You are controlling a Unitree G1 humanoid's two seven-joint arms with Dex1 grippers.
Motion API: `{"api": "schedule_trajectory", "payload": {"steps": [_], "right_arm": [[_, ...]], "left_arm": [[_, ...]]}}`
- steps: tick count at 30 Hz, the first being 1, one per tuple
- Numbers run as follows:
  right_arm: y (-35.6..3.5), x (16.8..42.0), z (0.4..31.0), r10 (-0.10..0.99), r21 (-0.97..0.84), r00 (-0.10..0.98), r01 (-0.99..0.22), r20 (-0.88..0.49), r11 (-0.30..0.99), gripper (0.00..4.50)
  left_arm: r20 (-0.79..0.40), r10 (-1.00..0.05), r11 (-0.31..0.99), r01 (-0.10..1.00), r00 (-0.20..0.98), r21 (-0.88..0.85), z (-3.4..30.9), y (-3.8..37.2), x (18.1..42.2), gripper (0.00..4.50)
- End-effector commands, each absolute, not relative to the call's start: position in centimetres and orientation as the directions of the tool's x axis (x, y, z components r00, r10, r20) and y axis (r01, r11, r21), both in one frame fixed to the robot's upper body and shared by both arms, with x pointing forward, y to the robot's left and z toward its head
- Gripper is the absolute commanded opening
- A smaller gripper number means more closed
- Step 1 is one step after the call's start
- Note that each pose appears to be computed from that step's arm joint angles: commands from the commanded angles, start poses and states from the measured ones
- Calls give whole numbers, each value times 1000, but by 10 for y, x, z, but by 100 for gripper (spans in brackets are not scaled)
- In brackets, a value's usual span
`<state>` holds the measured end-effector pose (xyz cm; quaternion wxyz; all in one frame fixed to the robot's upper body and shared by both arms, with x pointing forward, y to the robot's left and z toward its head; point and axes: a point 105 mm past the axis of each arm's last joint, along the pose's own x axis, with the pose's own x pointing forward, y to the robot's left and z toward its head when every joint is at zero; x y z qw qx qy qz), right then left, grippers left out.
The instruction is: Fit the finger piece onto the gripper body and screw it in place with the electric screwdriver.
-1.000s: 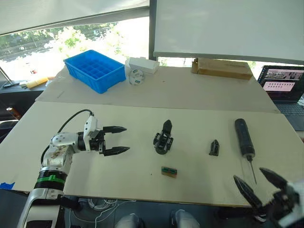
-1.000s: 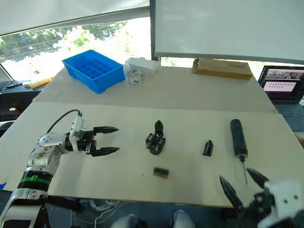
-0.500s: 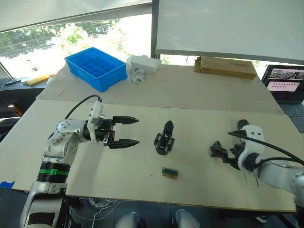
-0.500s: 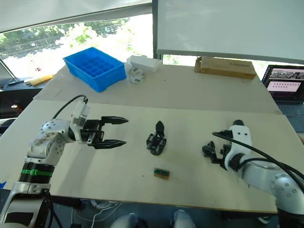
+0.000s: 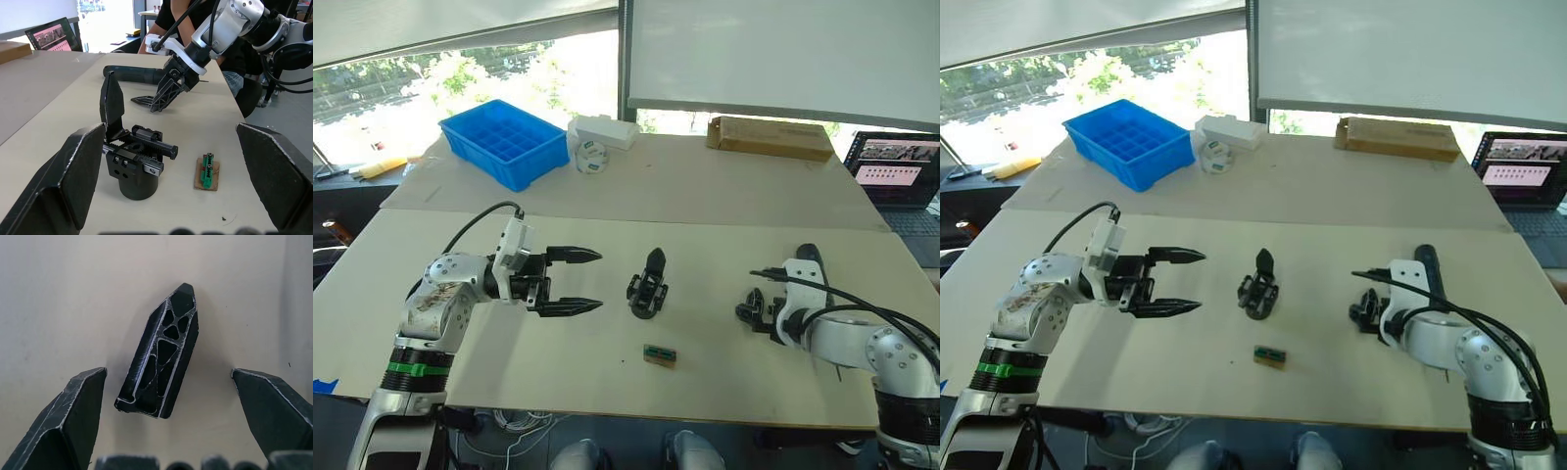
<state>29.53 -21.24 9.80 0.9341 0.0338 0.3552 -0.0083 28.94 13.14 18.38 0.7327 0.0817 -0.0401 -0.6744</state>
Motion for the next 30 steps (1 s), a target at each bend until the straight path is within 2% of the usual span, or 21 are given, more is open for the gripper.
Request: {"api": "schedule_trajectory", "payload": {"steps": [1, 7, 8, 12, 14, 15, 17, 20, 25, 30], "right_arm": [[-203, 290, 86, 27, 46, 714, 7, -699, 999, 330], [-201, 282, 87, 48, 55, 724, -13, -688, 998, 121], [-203, 284, 93, 38, 58, 751, 0, -659, 998, 109], [-210, 290, 135, 35, 17, 888, -31, -458, 999, 110], [-210, 287, 171, 45, -189, 969, -93, -244, 978, 110], [-203, 283, 187, 87, -281, 986, -124, -141, 952, 110], [-188, 275, 210, 164, -409, 986, -137, 32, 902, 110], [-162, 268, 230, 276, -529, 941, -136, 196, 838, 110], [-123, 267, 243, 412, -605, 856, -154, 314, 781, 110], [-106, 269, 249, 454, -621, 809, -146, 374, 770, 110]], "left_arm": [[-33, -996, 74, 975, 83, 207, 194, 133, 284, 450], [-22, -998, 58, 979, 63, 196, 197, 129, 281, 450], [-11, -998, 61, 980, 64, 188, 198, 128, 281, 450], [71, -992, 116, 985, 108, 125, 210, 120, 286, 450], [196, -968, 170, 984, 156, 54, 227, 107, 292, 450], [250, -951, 190, 982, 180, 17, 235, 100, 295, 450], [336, -908, 244, 968, 251, -63, 246, 87, 303, 450], [409, -864, 247, 955, 295, -167, 254, 68, 308, 450], [457, -821, 240, 934, 341, -267, 262, 49, 316, 450], [463, -786, 296, 907, 409, -299, 260, 36, 330, 450]]}}
